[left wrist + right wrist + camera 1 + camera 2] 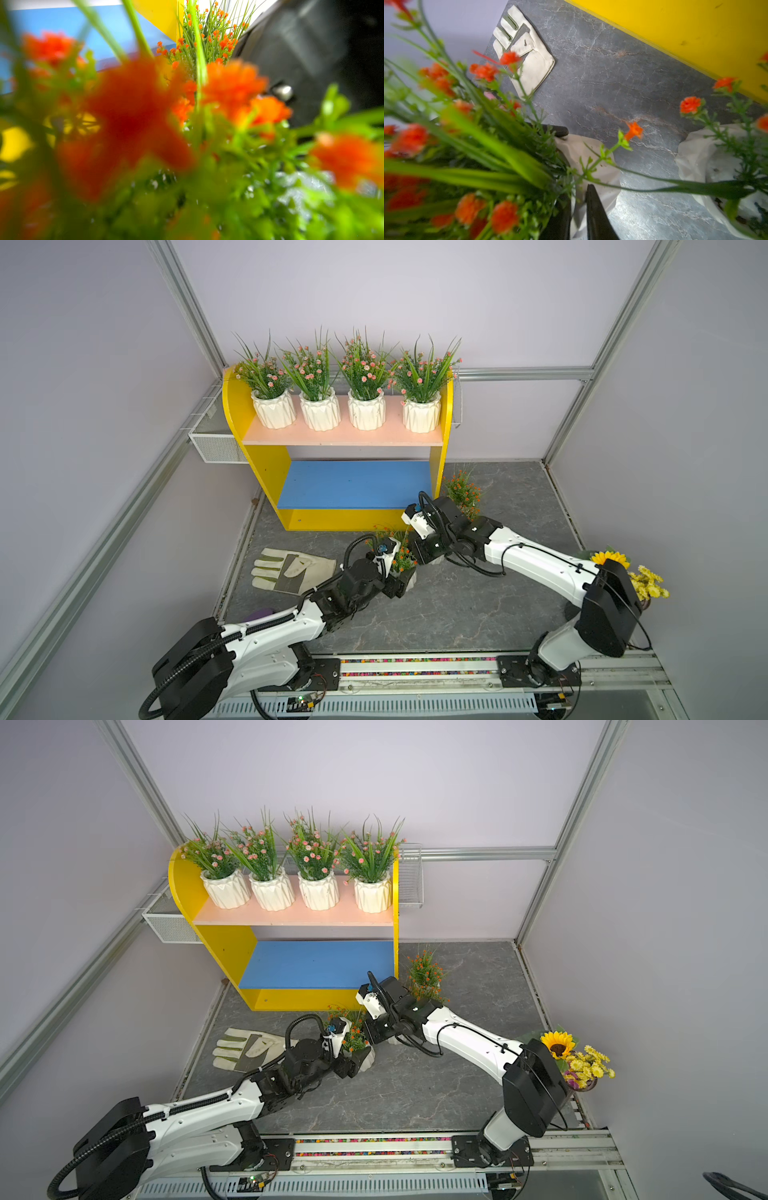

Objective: Place the baby's breath potted plants on the rack by color
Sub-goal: Pick up the baby's breath potted plant from the center of the board.

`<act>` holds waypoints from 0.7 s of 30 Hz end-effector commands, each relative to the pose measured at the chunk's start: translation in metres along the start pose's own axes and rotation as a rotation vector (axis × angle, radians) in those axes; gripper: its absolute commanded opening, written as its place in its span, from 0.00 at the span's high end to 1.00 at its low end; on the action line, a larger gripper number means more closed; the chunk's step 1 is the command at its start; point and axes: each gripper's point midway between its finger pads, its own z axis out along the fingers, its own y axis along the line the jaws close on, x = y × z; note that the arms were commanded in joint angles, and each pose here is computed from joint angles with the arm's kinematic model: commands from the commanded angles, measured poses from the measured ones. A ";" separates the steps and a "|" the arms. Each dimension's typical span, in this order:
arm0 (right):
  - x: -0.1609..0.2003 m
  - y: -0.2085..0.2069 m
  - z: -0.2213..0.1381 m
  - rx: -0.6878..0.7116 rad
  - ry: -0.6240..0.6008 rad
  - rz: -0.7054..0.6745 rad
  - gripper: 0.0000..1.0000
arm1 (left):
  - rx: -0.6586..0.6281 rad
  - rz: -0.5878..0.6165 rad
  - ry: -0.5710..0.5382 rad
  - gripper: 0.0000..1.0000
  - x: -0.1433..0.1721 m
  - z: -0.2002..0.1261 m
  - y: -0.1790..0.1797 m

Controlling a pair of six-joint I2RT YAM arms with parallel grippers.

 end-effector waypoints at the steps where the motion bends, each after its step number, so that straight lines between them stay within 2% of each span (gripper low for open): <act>1: -0.011 0.010 -0.014 -0.053 -0.065 -0.010 0.81 | -0.022 -0.030 -0.062 0.69 -0.026 0.001 0.001; 11: -0.013 -0.013 -0.042 -0.003 -0.141 0.031 0.78 | -0.176 -0.080 -0.039 0.69 -0.027 0.000 0.026; 21: -0.003 -0.032 -0.082 0.064 -0.218 0.064 0.76 | -0.327 -0.081 -0.010 0.70 -0.053 -0.001 0.048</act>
